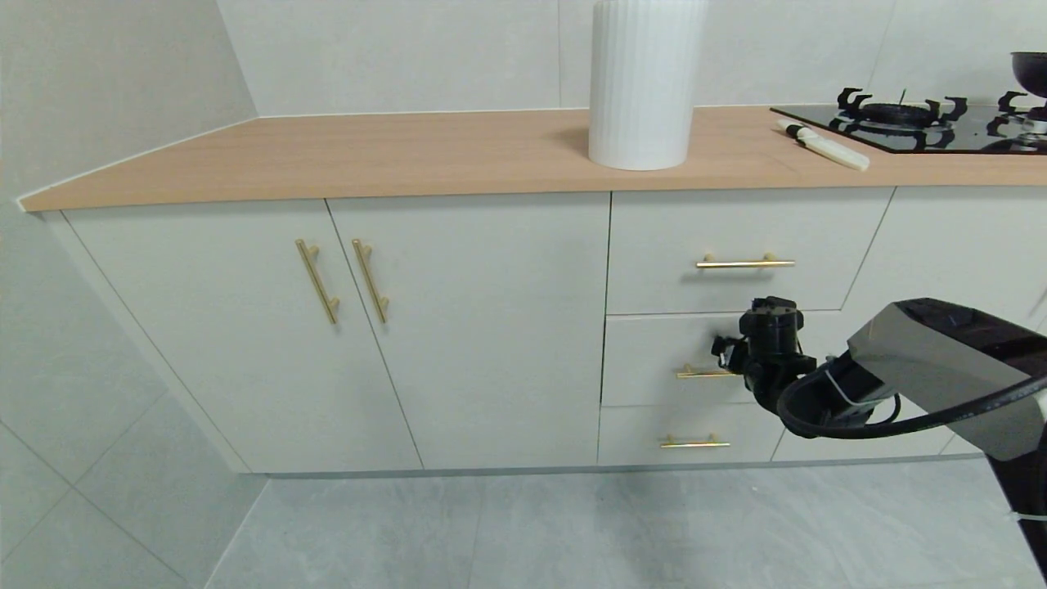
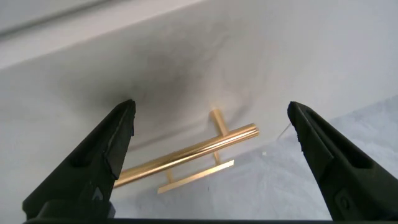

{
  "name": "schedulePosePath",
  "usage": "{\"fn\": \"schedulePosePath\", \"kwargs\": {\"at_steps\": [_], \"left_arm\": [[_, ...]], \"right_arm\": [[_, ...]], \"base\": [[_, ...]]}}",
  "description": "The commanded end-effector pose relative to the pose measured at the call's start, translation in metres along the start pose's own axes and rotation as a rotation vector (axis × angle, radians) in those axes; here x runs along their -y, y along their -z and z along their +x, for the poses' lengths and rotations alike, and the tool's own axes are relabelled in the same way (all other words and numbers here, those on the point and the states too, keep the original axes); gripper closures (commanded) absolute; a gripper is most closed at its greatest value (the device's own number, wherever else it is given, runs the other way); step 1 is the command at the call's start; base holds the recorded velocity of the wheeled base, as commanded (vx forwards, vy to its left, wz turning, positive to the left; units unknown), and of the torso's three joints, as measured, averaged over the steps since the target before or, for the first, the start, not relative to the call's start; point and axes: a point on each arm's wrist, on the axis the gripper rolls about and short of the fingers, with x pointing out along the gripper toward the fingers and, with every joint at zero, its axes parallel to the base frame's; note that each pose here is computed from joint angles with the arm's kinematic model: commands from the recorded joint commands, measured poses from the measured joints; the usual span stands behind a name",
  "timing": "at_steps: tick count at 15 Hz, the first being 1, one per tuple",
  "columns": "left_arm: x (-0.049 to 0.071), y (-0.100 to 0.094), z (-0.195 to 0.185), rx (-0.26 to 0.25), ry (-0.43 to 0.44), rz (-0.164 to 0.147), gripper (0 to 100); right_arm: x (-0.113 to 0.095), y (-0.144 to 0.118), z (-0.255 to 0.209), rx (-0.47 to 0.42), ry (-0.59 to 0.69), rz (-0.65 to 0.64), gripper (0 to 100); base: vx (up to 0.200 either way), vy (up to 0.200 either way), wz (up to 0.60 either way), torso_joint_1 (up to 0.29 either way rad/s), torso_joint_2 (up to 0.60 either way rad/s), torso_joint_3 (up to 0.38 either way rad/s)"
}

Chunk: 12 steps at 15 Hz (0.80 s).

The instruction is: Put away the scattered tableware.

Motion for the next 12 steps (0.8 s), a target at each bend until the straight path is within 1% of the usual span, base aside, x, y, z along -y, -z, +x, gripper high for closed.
{"fn": "schedulePosePath", "kwargs": {"at_steps": [1,9,11,12], "left_arm": [[0.0,0.0,0.0,0.0,0.0,0.001,0],[0.0,0.0,0.0,-0.002,0.0,0.001,0],[0.0,0.0,0.0,0.0,0.0,0.0,0],[0.0,0.0,0.0,0.0,0.0,0.0,0]], "right_arm": [[-0.001,0.002,0.008,0.016,0.016,0.007,0],[-0.001,0.0,0.007,0.02,0.019,0.007,0],[0.002,-0.003,0.0,0.009,0.02,-0.003,0],[0.007,-0.008,-0.013,-0.008,0.017,-0.015,0]], "base": [[0.0,0.0,0.0,0.0,0.0,0.0],[0.0,0.0,0.0,0.0,0.0,0.0],[0.0,0.0,0.0,0.0,0.0,0.0],[0.0,0.0,0.0,0.0,0.0,0.0]]}}
